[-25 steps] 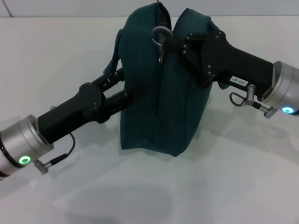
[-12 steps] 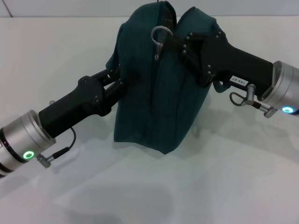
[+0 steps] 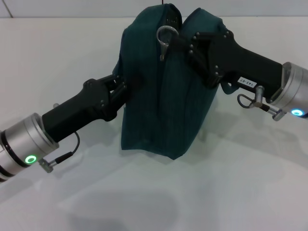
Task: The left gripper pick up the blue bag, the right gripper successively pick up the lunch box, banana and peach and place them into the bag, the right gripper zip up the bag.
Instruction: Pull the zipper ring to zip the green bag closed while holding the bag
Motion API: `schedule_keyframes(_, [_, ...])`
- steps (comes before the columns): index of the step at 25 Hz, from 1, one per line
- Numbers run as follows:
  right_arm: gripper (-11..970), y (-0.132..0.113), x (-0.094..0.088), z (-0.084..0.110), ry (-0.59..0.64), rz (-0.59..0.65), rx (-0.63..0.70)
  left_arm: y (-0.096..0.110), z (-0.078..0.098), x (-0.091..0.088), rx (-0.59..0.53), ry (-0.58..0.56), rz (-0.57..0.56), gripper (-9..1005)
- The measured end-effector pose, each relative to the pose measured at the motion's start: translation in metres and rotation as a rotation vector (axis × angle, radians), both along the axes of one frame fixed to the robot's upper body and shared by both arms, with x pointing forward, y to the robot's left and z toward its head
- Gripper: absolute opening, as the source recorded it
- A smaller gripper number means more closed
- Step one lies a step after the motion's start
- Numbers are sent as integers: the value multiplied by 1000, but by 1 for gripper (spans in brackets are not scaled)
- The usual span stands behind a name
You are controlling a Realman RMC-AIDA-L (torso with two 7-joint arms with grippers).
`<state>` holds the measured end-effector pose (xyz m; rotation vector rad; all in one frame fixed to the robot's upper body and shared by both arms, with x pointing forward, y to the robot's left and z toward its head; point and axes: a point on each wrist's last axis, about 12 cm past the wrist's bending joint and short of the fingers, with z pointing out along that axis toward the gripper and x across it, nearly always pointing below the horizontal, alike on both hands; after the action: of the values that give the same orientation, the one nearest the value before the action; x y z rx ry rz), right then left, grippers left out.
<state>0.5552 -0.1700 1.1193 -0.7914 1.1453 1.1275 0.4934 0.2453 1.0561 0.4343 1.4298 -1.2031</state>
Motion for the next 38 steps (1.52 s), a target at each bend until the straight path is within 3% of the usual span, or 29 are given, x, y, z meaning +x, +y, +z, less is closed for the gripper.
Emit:
schedule_keyframes(11, [5, -8, 5, 5, 17, -58, 62, 2, -2, -2, 29, 7, -24, 78])
schedule_keyframes(27, [6, -13, 15, -1, 156, -117, 72, -8, -5, -21, 80, -18, -224, 62])
schedule_keyframes(38, [6, -16, 16, -2, 172, -135, 76, 0, -8, -29, 86, -13, -197, 59])
